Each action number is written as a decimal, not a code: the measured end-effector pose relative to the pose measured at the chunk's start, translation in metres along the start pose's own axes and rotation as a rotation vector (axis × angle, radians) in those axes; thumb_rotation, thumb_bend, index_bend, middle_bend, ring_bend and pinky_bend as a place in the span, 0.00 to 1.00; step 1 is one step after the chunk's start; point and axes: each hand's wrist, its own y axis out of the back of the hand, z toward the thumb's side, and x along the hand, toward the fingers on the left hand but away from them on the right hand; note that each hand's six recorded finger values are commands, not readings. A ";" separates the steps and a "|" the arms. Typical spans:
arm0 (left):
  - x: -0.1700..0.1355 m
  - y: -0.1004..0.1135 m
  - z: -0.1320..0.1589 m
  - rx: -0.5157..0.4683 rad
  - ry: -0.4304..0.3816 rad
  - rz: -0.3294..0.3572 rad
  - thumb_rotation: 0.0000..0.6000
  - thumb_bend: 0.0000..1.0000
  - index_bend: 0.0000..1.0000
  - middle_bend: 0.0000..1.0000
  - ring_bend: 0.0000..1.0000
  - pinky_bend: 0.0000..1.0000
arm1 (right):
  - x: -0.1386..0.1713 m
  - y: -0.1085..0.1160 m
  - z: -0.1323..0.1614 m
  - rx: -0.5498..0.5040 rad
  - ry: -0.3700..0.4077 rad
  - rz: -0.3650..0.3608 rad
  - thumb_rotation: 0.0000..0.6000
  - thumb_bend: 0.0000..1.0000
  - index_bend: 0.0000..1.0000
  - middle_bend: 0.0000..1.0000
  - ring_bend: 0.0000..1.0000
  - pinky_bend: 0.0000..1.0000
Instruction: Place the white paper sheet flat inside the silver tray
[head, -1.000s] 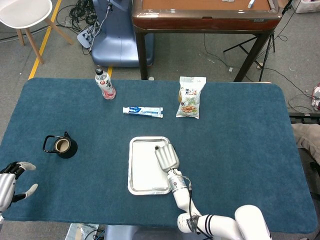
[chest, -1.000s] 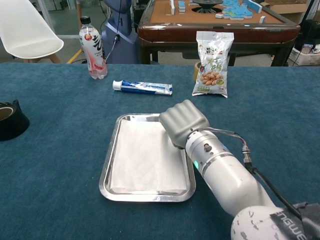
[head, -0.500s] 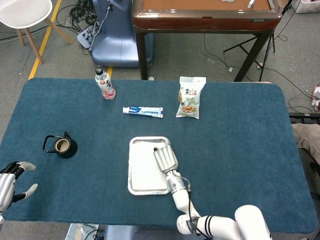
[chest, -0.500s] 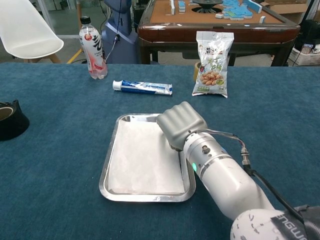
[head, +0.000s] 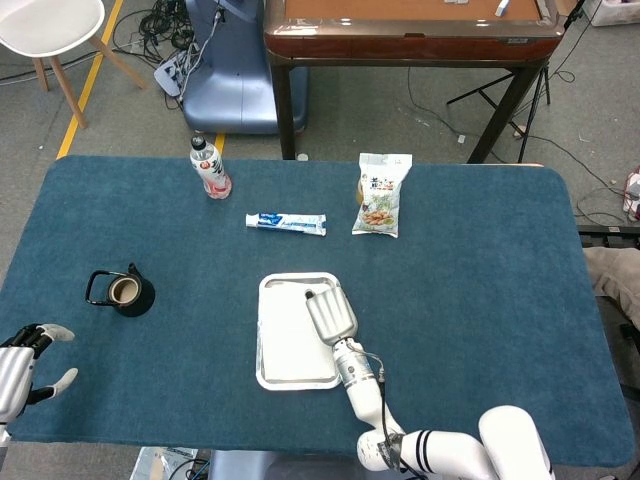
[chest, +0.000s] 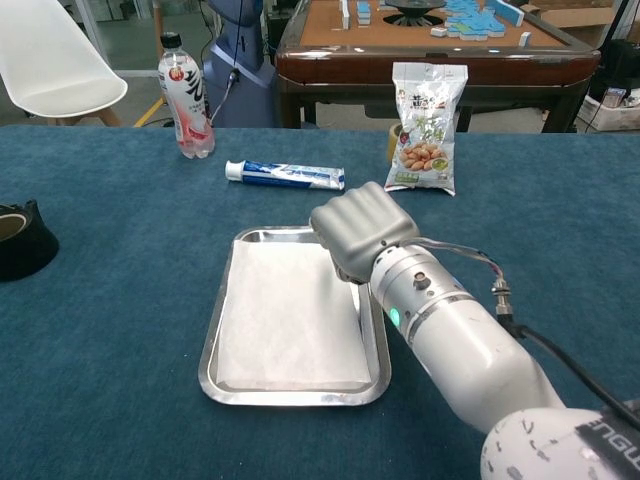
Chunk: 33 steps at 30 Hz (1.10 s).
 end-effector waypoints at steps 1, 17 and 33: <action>0.000 0.000 0.000 0.000 0.000 -0.001 1.00 0.20 0.40 0.36 0.26 0.44 | 0.000 0.002 -0.001 -0.001 -0.002 -0.005 1.00 0.97 0.38 1.00 1.00 1.00; 0.000 -0.004 0.003 0.007 -0.008 -0.011 1.00 0.20 0.40 0.36 0.26 0.44 | 0.034 0.041 -0.046 -0.085 0.004 -0.151 1.00 0.72 0.41 0.83 0.74 1.00; -0.009 -0.006 0.022 0.029 -0.073 -0.001 1.00 0.20 0.40 0.37 0.26 0.44 | 0.121 0.056 -0.147 -0.074 -0.047 -0.202 1.00 0.19 0.45 0.51 0.37 0.52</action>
